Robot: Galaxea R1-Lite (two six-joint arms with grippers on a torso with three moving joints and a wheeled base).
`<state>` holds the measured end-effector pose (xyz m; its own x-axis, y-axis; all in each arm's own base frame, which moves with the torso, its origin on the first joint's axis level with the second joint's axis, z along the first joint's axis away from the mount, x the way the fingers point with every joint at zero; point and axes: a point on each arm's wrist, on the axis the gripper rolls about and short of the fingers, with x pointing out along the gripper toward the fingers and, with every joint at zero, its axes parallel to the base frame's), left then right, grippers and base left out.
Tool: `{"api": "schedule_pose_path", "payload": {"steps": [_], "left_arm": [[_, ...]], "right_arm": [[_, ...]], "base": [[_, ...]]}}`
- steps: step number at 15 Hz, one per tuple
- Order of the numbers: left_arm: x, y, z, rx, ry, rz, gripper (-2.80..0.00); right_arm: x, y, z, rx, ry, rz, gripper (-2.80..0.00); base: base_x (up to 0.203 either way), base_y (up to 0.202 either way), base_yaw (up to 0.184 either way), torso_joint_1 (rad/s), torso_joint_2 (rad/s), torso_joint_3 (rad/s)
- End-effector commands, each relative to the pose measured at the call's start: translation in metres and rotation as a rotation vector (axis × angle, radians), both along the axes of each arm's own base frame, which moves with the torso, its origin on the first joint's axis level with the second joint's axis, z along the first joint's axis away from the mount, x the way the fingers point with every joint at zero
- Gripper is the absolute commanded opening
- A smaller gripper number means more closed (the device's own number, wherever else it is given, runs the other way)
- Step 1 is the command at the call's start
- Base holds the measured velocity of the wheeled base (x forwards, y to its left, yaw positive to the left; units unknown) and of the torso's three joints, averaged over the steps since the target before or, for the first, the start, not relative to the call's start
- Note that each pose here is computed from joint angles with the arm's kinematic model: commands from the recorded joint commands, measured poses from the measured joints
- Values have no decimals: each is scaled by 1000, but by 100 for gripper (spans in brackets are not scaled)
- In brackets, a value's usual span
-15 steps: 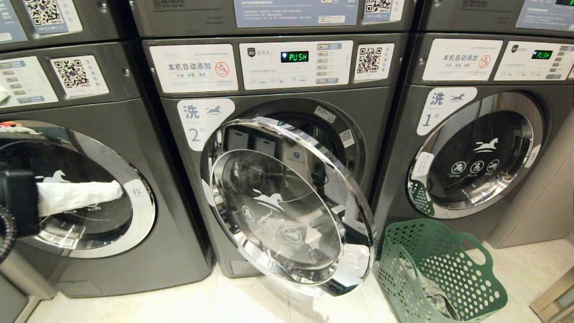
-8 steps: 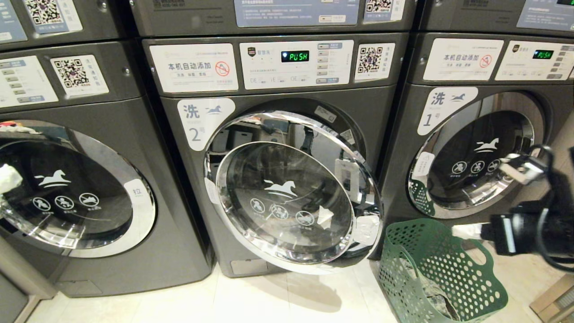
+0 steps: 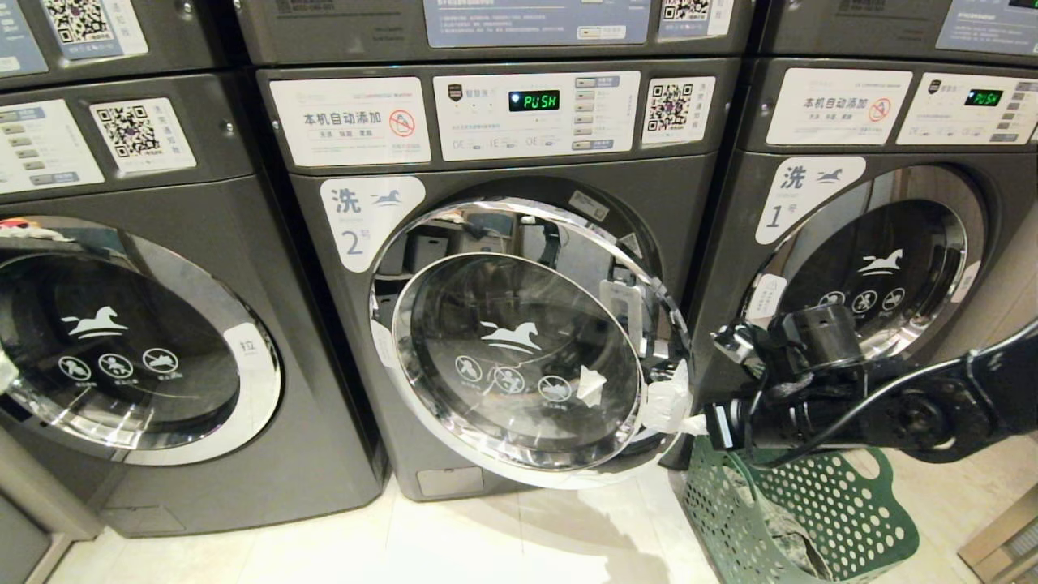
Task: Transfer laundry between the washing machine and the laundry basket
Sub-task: Press the washing machine door tightly with the right hand
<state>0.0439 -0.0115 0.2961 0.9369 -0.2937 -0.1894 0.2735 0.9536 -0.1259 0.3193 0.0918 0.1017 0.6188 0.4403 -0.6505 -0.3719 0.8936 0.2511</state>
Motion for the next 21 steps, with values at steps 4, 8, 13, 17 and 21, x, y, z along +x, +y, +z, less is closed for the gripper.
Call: {"api": "schedule_pose_path", "payload": {"steps": [4, 8, 13, 17, 21], "left_arm": [[-10, 2, -9, 0, 2, 5, -280], [-7, 2, -14, 3, 18, 3, -280], [-11, 3, -22, 6, 29, 5, -280], [-20, 4, -29, 7, 28, 7, -280], [-24, 6, -33, 10, 21, 27, -280]], "right_arm": [[40, 13, -58, -43, -83, -64, -280], [62, 18, -57, -25, -123, -92, -280], [86, 22, -40, -65, -252, -196, -280], [90, 20, -31, -66, -291, -223, -280], [103, 23, -14, -44, -359, -230, -280]], "base": [[0, 0, 0, 0, 0, 0], [0, 0, 0, 0, 0, 0], [0, 0, 0, 0, 0, 0], [0, 0, 0, 0, 0, 0], [0, 0, 0, 0, 0, 0]]}}
